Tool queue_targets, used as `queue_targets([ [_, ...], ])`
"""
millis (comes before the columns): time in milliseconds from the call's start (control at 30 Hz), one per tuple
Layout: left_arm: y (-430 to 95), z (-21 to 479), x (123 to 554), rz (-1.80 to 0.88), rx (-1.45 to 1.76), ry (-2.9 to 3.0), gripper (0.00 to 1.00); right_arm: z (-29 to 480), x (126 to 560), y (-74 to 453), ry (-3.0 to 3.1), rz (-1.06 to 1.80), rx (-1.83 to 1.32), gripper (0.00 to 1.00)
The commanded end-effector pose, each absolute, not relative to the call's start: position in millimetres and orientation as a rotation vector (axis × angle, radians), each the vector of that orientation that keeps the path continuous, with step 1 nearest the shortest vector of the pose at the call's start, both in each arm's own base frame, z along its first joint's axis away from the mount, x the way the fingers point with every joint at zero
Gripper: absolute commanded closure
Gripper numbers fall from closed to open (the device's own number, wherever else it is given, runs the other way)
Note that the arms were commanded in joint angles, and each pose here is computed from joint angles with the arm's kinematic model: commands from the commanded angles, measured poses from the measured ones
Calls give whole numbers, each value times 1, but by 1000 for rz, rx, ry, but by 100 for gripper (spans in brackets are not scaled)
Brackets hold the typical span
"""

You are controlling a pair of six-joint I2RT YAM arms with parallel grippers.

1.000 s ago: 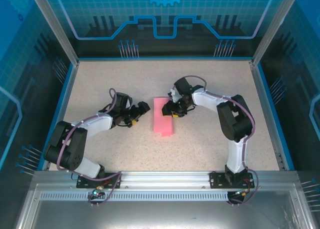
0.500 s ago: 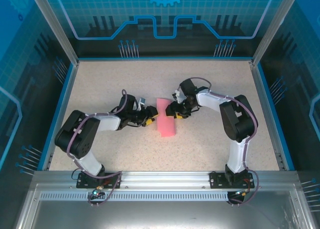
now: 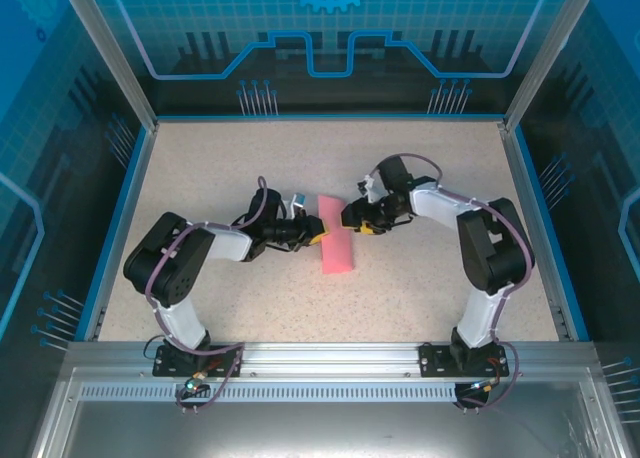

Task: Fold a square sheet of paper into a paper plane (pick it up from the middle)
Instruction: Fold the square sheet of paper in half at the center of the table.

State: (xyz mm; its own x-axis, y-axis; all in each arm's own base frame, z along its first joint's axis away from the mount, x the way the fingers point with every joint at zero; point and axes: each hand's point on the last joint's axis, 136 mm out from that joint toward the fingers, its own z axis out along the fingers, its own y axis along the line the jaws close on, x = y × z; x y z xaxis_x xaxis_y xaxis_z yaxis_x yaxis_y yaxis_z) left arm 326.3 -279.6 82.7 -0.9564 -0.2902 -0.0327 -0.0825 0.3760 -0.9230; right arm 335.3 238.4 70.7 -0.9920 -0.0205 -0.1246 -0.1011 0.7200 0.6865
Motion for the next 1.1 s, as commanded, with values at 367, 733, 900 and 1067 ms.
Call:
queue_targets([
  [367,-296,67,332,-1446,-314,2533,95,73,343,215,2728,1219,46,41],
  [733,-275,39,324,-1219,-356,2664,95,38,322,242,2923,1003,-155,40],
  [900,-275,40,328,-1209,-355,2662,93,26,319,244,2974,929,-188,40],
  [1067,-271,37,328,-1168,-363,2673,93,17,317,248,3013,891,-217,45],
])
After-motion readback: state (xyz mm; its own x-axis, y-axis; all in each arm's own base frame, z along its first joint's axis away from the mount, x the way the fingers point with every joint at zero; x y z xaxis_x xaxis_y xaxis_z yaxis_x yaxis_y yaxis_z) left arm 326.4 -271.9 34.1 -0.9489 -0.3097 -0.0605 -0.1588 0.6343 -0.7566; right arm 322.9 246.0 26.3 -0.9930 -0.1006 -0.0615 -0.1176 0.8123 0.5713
